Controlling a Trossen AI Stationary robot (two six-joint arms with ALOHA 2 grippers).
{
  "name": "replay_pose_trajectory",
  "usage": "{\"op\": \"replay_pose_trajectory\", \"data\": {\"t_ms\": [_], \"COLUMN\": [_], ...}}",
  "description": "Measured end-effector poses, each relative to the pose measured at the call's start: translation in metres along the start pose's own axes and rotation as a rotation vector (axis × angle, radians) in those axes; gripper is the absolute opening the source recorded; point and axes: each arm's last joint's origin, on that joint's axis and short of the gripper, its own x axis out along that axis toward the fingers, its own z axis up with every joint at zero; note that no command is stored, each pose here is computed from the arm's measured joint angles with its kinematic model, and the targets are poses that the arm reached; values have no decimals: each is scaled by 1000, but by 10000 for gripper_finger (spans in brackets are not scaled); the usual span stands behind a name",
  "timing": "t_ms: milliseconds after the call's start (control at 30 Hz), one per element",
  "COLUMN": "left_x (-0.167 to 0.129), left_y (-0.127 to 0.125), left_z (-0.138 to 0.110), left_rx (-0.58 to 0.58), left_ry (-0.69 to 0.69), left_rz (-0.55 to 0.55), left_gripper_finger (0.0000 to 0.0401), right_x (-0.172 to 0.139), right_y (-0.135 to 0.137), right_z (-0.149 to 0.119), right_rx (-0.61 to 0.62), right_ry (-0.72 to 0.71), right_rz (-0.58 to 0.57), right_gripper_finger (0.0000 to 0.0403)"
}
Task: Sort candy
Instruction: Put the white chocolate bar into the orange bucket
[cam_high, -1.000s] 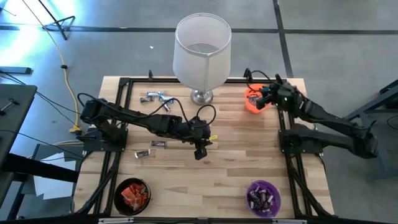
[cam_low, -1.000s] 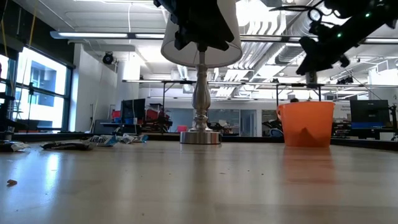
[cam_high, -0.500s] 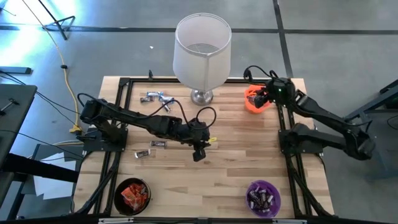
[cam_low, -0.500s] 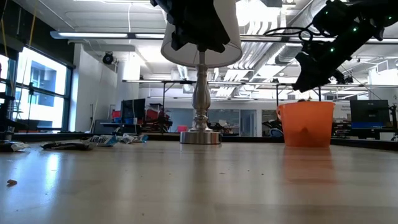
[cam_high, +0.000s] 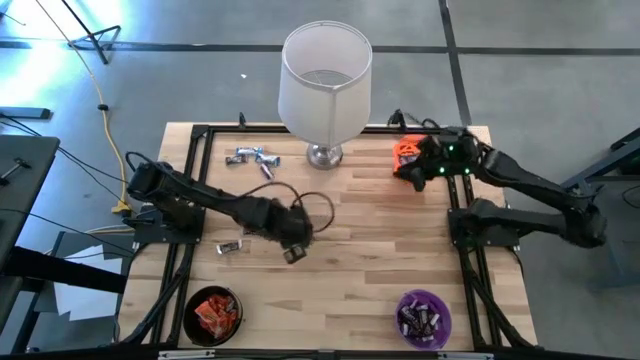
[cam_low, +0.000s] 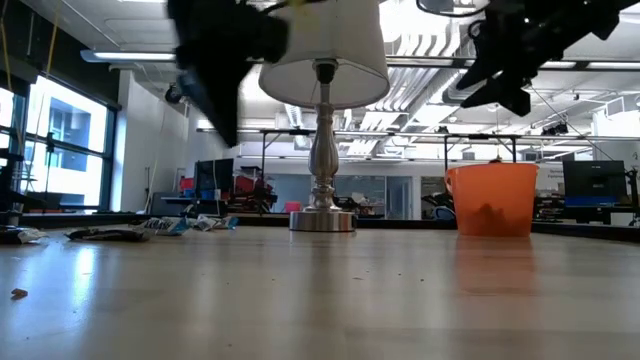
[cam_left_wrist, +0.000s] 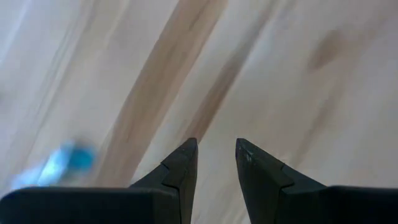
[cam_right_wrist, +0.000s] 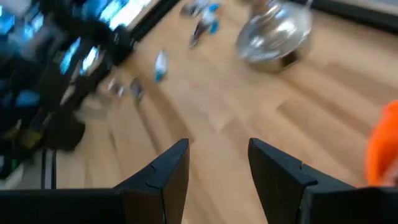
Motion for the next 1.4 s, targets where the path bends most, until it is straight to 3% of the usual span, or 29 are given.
{"op": "replay_pose_trajectory", "data": {"t_ms": [133, 233, 367, 567, 667, 1000, 1400], "left_x": [6, 15, 29, 48, 53, 64, 73], "left_y": [5, 12, 26, 49, 57, 78, 100], "left_z": [-29, -41, -51, -61, -60, -42, -23], "left_rx": [-43, -13, 195, 537, 634, 614, 564], "left_ry": [142, 185, 244, 387, 406, 364, 350], "left_rz": [137, 209, 270, 272, 280, 262, 119], "left_gripper_finger": [99, 99, 99, 99, 99, 99, 99], "right_x": [9, 11, 13, 13, 12, 12, 12], "right_y": [17, 29, 44, 58, 62, 63, 63], "right_z": [-13, -21, -30, -41, -44, -46, -46], "right_rx": [-58, -102, -131, -130, -124, -131, -132], "right_ry": [63, 91, 121, 148, 133, 97, 97], "right_rz": [66, 96, 136, 152, 126, 76, 75], "right_gripper_finger": [161, 161, 161, 161, 161, 161, 161]}}
